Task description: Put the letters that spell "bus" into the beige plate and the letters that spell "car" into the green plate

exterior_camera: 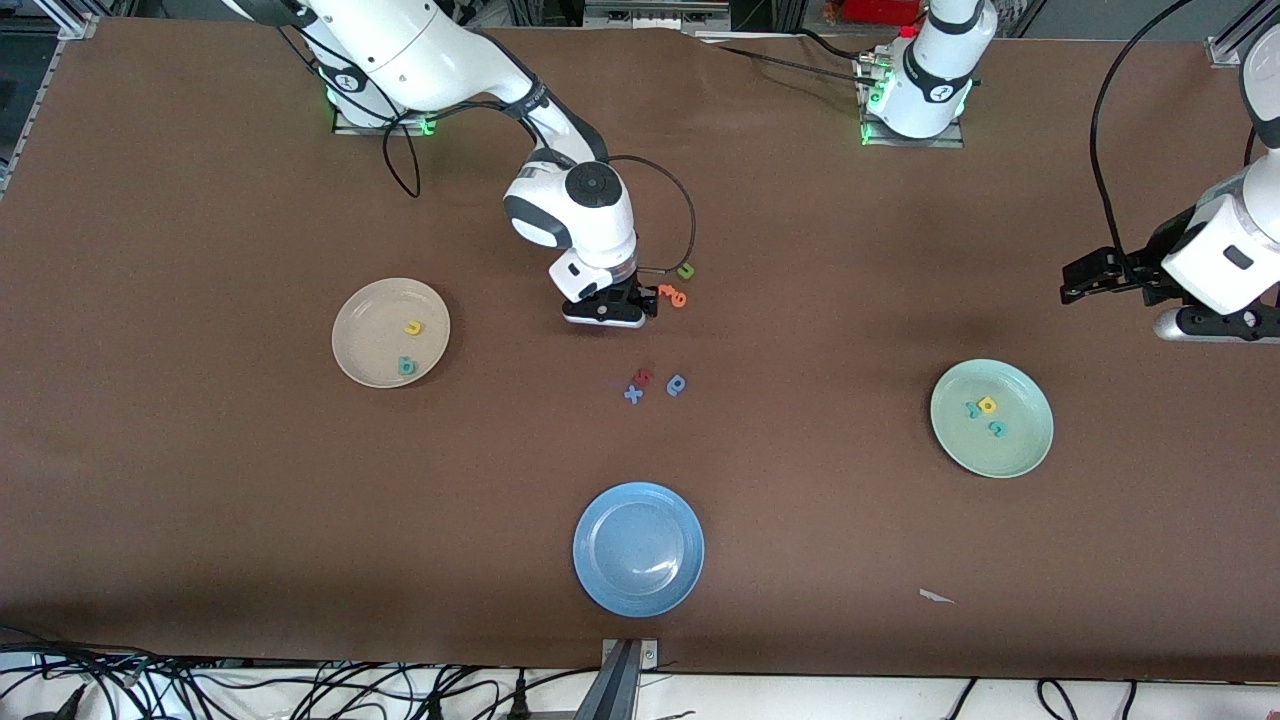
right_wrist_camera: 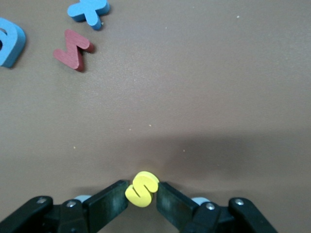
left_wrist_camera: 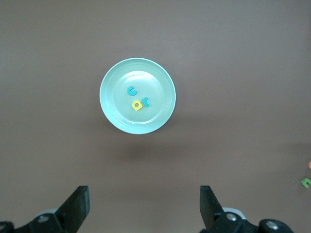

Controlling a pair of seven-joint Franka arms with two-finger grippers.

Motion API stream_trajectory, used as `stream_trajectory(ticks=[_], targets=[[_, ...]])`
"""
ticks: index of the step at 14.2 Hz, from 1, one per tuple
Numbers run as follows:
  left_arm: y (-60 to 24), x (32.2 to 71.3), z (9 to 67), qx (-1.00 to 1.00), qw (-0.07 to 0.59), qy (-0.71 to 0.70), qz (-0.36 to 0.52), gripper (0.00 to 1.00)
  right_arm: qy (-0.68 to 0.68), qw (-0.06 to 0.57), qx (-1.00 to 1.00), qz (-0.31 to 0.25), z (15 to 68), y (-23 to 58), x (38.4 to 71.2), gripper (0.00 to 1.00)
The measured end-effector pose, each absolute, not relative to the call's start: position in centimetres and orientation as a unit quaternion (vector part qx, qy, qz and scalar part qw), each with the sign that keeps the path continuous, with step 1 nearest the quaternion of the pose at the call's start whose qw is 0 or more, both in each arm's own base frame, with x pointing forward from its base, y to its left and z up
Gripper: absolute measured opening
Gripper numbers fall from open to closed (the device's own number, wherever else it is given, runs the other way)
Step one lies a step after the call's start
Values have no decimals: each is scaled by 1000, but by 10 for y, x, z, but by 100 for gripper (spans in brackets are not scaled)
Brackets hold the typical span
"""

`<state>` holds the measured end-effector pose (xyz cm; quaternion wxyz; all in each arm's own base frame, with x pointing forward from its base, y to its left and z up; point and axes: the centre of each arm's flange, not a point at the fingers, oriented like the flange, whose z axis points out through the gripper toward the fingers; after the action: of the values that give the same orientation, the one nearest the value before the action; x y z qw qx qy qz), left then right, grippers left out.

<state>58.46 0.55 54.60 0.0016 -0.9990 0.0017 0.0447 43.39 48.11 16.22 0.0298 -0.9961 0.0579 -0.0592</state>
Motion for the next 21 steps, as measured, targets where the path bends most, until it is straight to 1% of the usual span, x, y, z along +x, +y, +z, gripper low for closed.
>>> stream_trajectory(ticks=[3, 4, 6, 8, 10, 11, 13, 15, 17, 18, 19, 21], targets=[[6, 585, 546, -999, 2, 2, 45, 100, 43, 1, -997, -66, 179, 464, 445, 33], [6, 585, 546, -999, 2, 2, 46, 100, 35, -7, -997, -69, 188, 448, 453, 30], [6, 585, 546, -999, 2, 2, 46, 100, 17, -20, -997, -72, 205, 406, 470, 17], [6, 585, 545, -999, 2, 2, 46, 100, 2, -30, -997, -71, 217, 367, 477, 1], [6, 585, 545, -999, 2, 2, 46, 100, -4, -34, -997, -70, 221, 357, 474, 1], [6, 585, 545, -999, 2, 2, 46, 100, -6, -31, -997, -69, 223, 361, 470, 7], [6, 585, 545, -999, 2, 2, 46, 100, -5, -17, -998, -64, 226, 376, 460, 26], [6, 585, 545, -999, 2, 2, 46, 100, -3, -9, -998, -60, 228, 391, 451, 48], [6, 585, 545, -999, 2, 2, 46, 100, -7, -5, -998, -56, 222, 406, 443, 66], [6, 585, 545, -999, 2, 2, 46, 100, -11, -3, -999, -52, 216, 413, 440, 78], [6, 585, 545, -999, 2, 2, 46, 100, -15, -1, -999, -49, 211, 420, 439, 87], [6, 585, 545, -999, 2, 2, 47, 100, -20, 4, -999, -45, 202, 434, 439, 89]])
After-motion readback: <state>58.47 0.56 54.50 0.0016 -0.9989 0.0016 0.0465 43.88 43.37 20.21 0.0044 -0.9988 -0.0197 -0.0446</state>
